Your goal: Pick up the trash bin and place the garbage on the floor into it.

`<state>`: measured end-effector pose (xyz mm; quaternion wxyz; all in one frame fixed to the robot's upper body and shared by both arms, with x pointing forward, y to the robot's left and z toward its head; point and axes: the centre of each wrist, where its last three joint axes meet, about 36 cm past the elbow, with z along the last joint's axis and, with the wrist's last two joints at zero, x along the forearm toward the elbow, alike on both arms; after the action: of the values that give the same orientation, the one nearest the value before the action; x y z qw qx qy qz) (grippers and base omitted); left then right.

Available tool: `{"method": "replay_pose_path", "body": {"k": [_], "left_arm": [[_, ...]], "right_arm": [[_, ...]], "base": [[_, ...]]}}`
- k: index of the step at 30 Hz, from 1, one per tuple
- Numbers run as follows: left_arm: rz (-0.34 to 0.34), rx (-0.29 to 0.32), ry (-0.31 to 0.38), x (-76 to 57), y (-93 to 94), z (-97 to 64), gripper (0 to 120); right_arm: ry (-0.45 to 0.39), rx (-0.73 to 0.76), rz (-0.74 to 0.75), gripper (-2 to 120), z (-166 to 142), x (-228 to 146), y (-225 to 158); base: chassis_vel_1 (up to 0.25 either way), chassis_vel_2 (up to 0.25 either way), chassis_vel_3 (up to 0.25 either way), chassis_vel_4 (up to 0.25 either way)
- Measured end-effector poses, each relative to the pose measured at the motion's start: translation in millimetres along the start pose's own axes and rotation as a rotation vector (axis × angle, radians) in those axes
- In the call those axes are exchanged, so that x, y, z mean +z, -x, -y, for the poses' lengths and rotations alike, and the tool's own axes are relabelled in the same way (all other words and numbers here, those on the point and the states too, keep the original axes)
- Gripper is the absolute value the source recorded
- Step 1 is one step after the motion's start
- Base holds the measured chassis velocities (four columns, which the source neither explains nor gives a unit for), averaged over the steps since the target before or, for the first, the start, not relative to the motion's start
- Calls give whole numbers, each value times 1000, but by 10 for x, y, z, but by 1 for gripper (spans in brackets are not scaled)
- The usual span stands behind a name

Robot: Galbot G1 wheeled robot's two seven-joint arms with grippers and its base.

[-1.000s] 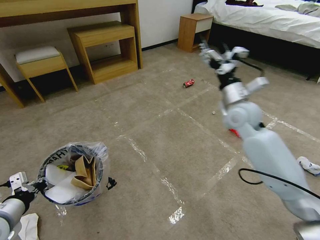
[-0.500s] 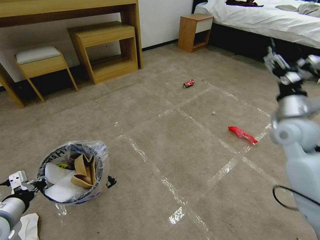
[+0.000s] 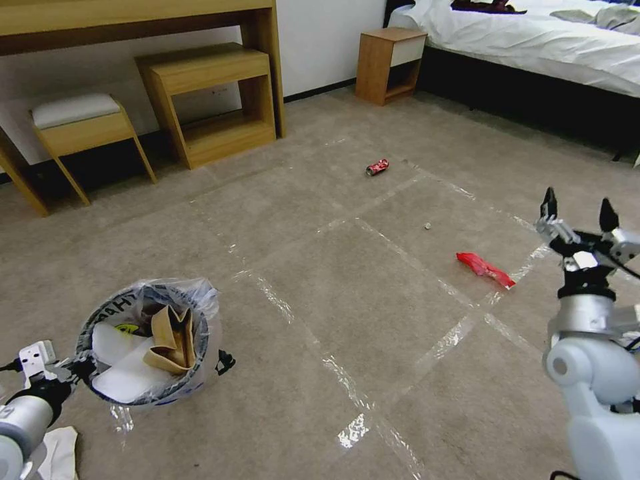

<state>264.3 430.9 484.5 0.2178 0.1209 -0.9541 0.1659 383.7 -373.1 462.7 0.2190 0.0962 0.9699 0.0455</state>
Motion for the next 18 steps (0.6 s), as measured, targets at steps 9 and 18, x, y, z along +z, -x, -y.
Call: {"method": "replay_pose_path", "body": {"k": [9, 18], "left_arm": [[4, 4, 2, 19, -48, 31, 1], [8, 7, -9, 43, -51, 57, 1]], "right_arm": [[-13, 7, -67, 100, -26, 128, -122], [-8, 5, -89, 100, -22, 238, -299]], "base": [[0, 0, 0, 0], [0, 0, 0, 0]]}}
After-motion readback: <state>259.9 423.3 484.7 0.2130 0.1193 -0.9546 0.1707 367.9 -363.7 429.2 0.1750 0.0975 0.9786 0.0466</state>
